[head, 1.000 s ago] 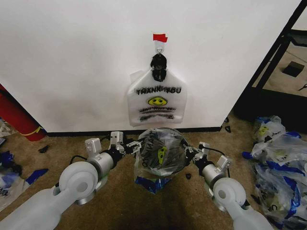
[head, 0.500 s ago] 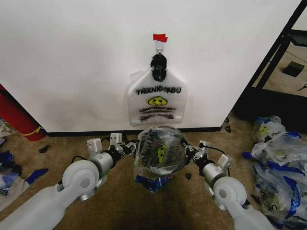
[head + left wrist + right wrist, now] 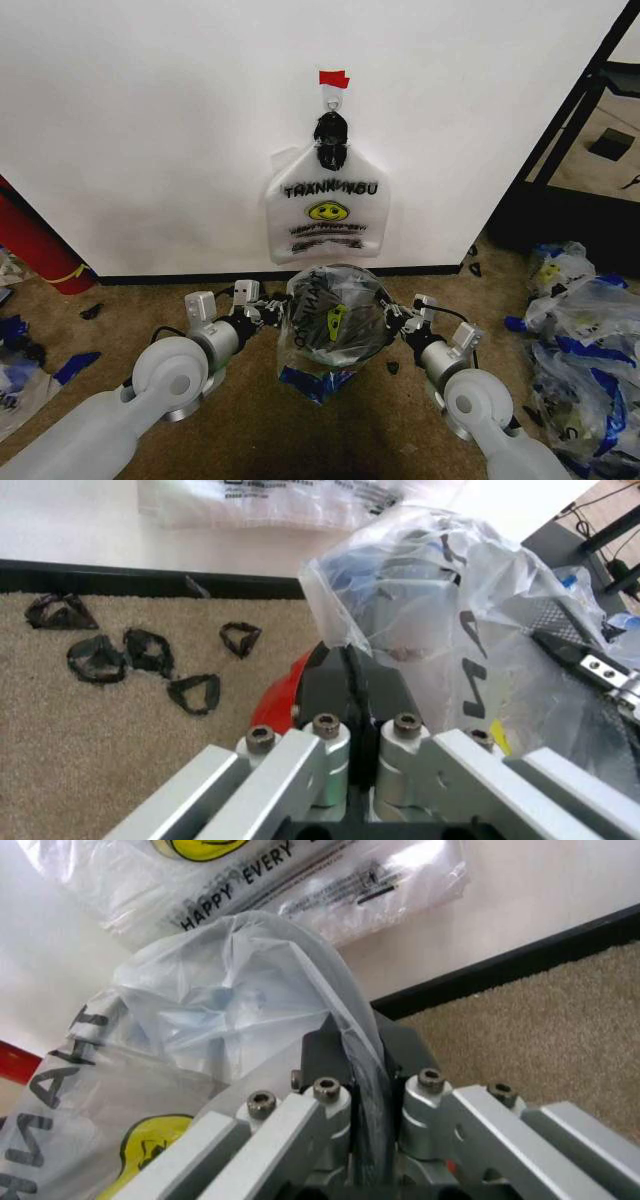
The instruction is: Pick up the garbage bag from the wall and place it over the trash bin.
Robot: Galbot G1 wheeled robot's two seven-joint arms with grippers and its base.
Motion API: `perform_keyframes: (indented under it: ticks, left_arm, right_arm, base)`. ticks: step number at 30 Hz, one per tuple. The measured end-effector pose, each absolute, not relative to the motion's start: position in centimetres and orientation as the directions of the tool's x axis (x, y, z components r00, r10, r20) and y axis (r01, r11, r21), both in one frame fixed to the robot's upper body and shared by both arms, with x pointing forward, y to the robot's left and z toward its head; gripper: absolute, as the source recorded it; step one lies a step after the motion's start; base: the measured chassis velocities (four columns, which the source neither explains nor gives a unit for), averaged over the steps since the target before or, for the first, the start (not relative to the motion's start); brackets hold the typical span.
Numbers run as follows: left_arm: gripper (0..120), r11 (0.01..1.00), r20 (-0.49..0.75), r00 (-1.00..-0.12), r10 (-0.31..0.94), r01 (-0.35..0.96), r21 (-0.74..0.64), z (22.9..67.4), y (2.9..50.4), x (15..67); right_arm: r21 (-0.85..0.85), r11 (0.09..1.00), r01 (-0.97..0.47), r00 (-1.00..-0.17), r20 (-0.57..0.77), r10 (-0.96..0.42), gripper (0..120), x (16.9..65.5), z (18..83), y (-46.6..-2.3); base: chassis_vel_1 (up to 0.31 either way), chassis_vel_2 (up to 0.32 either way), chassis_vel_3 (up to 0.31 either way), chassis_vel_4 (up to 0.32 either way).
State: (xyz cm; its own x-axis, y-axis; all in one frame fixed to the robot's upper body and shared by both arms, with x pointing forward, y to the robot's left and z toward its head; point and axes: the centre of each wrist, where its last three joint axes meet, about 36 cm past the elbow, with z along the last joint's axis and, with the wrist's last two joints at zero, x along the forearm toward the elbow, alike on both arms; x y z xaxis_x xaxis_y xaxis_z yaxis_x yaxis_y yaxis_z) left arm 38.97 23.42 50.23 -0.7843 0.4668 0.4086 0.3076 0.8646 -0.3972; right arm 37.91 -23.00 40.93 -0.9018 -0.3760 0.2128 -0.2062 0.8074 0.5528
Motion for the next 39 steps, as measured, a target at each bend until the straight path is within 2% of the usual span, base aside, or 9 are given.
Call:
perform_keyframes:
  ticks: [11,22,39]
  left_arm:
    - [0,0.878,0.406,-0.802,0.438,0.285,-0.386,49.8,23.4,39.5]
    - [0,0.911,0.454,-0.809,0.375,0.231,-0.341,46.9,23.8,41.1]
    - [0,0.917,0.48,-0.792,0.377,0.247,-0.313,45.4,23.8,40.7]
  right_arm:
    - [0.561,0.802,-0.206,-0.901,0.212,-0.379,0,37.8,41.2,-22.9]
    - [0.587,0.784,-0.203,-0.898,0.208,-0.388,0,37.7,41.4,-22.9]
    - [0.596,0.776,-0.204,-0.895,0.207,-0.394,0,37.6,41.5,-22.7]
  base:
    - [0.0,0.0,0.0,0.0]
    - [0.0,0.0,0.0,0.0]
    - [0.0,0.0,0.0,0.0]
